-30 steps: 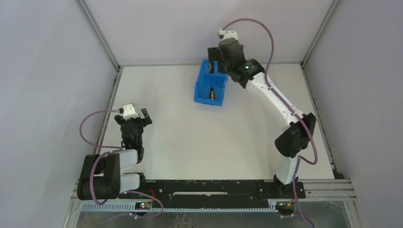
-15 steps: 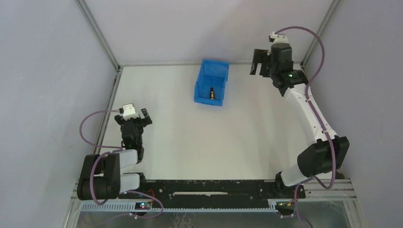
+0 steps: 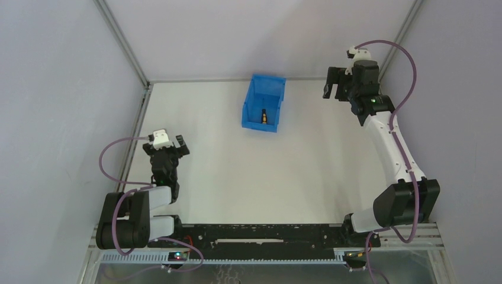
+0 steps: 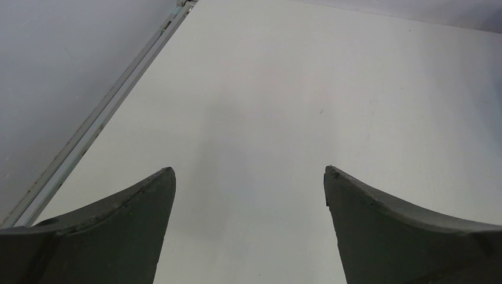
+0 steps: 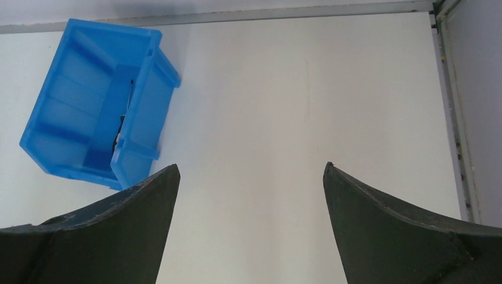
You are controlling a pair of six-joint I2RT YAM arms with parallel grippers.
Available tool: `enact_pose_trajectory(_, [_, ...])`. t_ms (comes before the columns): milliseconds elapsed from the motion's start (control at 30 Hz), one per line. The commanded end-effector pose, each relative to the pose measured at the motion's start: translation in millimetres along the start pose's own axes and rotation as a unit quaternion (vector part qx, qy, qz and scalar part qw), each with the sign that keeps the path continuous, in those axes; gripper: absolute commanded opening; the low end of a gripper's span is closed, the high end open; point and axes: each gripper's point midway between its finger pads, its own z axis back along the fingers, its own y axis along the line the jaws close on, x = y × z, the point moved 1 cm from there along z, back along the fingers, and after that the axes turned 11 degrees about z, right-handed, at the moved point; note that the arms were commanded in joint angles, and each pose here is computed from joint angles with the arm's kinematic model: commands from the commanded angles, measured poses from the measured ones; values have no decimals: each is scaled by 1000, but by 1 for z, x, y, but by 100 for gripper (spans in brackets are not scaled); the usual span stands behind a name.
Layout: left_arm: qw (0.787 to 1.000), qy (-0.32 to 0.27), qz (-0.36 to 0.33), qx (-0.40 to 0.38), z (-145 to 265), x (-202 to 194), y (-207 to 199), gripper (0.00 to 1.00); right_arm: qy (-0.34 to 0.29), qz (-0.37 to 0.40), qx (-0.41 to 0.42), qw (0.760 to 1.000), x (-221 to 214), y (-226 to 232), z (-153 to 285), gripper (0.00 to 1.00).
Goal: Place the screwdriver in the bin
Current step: Reset both arms
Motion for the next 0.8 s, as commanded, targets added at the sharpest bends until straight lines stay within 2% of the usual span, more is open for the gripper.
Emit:
enact_pose_trajectory(0, [999,-36,-2,0,-7,23,-3,100,-42,10,6,999,20,-1,9,100])
enact_pose_trajectory(767, [999,-36,-2,1,-7,23,-2,100,-47,23,-6,999,22,4,9,100])
